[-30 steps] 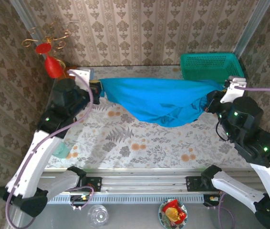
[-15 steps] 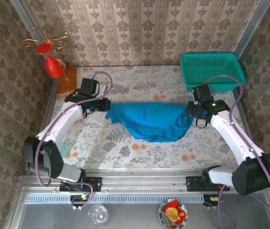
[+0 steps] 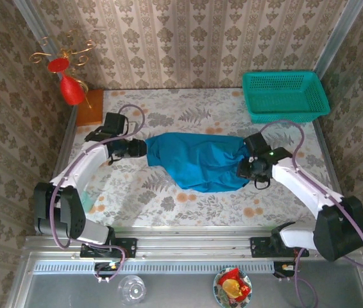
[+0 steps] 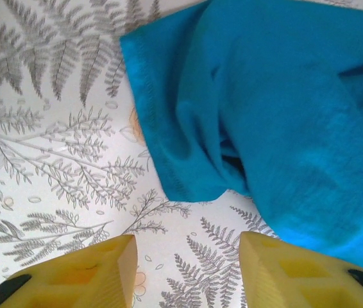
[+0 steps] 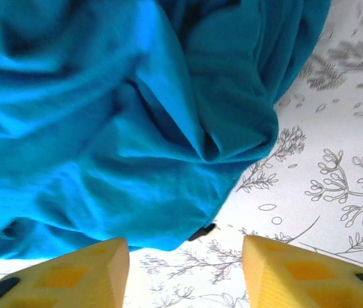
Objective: Fold the inside-out t-shirt
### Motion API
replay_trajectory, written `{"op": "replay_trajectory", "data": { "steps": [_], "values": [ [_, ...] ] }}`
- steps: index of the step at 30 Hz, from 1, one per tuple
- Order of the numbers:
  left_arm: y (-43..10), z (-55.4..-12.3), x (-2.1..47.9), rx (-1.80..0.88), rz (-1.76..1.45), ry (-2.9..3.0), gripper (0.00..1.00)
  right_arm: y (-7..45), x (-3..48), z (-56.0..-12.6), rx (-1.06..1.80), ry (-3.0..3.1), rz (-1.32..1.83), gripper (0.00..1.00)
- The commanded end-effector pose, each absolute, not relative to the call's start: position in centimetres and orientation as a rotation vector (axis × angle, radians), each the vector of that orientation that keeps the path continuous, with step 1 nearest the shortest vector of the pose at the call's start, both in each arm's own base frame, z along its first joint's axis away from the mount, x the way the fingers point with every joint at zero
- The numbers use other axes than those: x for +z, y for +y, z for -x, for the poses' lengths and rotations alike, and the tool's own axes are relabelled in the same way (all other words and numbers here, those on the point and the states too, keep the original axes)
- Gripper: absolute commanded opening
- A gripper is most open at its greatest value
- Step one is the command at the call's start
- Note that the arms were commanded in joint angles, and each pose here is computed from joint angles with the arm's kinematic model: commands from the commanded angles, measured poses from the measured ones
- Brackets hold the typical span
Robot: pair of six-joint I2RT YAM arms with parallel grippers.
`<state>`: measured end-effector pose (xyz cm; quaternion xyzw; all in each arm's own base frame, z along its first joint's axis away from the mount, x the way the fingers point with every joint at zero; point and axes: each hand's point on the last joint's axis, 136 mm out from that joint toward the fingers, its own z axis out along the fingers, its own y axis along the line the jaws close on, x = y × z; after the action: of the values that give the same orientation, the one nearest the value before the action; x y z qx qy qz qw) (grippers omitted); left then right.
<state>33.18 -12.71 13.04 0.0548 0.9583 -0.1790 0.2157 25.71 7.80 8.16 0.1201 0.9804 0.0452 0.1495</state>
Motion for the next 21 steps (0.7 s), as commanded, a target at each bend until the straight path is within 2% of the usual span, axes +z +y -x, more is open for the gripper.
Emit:
{"op": "replay_trajectory", "data": {
  "steps": [1,4,7,10,12,14,16,17,21],
  "values": [
    [-13.2,-33.1,11.8,-0.647,-0.064,2.679,0.5,8.0,5.8,-25.7,0.13,2.836,-0.387,0.56],
    [-13.7,-33.2,10.8,-0.716,-0.047,2.688,0.57,9.1,4.7,-26.3,0.211,2.831,-0.38,0.58],
    [-13.7,-33.7,9.5,-0.737,-0.019,2.703,0.59,10.2,4.3,-27.2,0.3,2.795,-0.386,0.58],
    [-13.8,-34.3,8.4,-0.776,0.011,2.71,0.59,10.1,3.1,-27.5,0.274,2.821,-0.404,0.54],
    [-14.2,-34.5,7.8,-0.805,0.024,2.719,0.59,10.1,2.8,-27.7,0.262,2.83,-0.408,0.44],
    [-14.4,-34.8,6.9,-0.826,0.037,2.733,0.59,10.1,2.9,-27.8,0.259,2.828,-0.407,0.27],
    [-14.6,-34.9,5.8,-0.843,0.049,2.756,0.59,10.0,3.7,-27.9,0.261,2.809,-0.413,0.04],
    [-14.7,-34.9,5.2,-0.851,0.056,2.767,0.58,10.0,4.3,-28.0,0.266,2.793,-0.413,0.0],
    [-15.4,-34.8,3.1,-0.884,0.067,2.809,0.55,9.6,8.4,-28.5,0.29,2.683,-0.409,0.0]
  ]
}}
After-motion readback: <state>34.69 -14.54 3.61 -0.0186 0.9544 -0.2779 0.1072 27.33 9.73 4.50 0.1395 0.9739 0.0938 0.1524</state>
